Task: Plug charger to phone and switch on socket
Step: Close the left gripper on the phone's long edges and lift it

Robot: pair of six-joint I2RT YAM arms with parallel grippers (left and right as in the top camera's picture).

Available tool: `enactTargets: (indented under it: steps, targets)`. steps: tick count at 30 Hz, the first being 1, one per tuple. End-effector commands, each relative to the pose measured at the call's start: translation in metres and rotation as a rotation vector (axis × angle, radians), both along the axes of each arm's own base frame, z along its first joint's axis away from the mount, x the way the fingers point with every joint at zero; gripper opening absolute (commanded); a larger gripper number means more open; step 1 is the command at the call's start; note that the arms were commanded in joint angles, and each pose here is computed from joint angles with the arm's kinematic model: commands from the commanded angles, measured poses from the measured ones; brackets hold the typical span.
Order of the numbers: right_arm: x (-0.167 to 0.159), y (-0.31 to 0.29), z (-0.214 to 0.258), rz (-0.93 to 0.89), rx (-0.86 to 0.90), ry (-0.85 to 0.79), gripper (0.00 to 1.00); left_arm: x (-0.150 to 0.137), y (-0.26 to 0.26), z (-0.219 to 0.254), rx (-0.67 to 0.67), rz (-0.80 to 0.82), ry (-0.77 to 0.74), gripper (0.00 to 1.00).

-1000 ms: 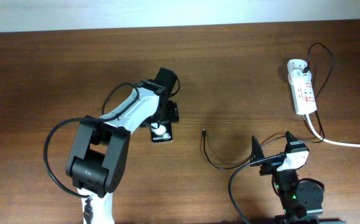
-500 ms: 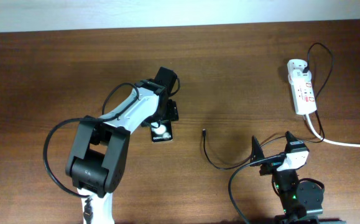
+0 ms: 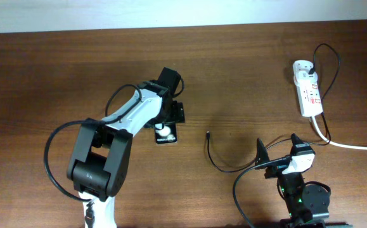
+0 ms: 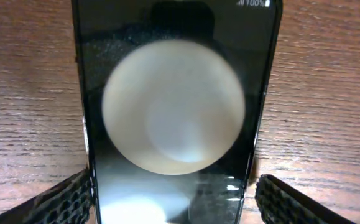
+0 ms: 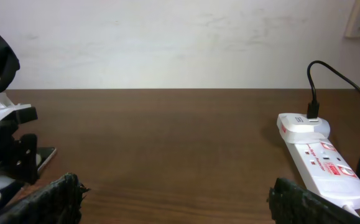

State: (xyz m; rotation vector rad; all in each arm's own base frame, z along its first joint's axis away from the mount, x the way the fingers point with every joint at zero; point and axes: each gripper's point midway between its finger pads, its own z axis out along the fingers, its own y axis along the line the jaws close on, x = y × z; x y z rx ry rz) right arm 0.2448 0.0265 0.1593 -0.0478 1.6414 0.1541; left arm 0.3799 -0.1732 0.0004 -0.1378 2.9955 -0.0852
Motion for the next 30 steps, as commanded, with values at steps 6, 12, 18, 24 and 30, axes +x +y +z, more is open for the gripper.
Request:
enactTargets:
  steps: [6,12,18,24,30]
  targets:
    - [-0.0001,-0.0004,-0.0023,-0.003,-0.008,0.003,0.99,-0.0231,-0.0012,-0.0351,-0.014,-0.004,0.109,0.85]
    - [-0.0001,-0.0004,-0.0023,-0.003,-0.008,0.003,0.99,-0.0255,0.0013,-0.0354,0.004,-0.004,0.115,0.88]
    - [-0.0001,-0.0004,-0.0023,-0.003,-0.008,0.003,0.99,-0.0260,-0.0005,-0.0353,-0.008,-0.005,0.119,0.69]
    - [-0.0001,-0.0004,-0.0023,-0.003,-0.008,0.003,0.99,-0.0238,0.0004,-0.0353,0.000,-0.005,0.109,0.89]
    - [-0.0001,-0.0004,-0.0023,-0.003,-0.008,0.003,0.99,-0.0258,0.0022,-0.0354,0.008,-0.005,0.116,0.79]
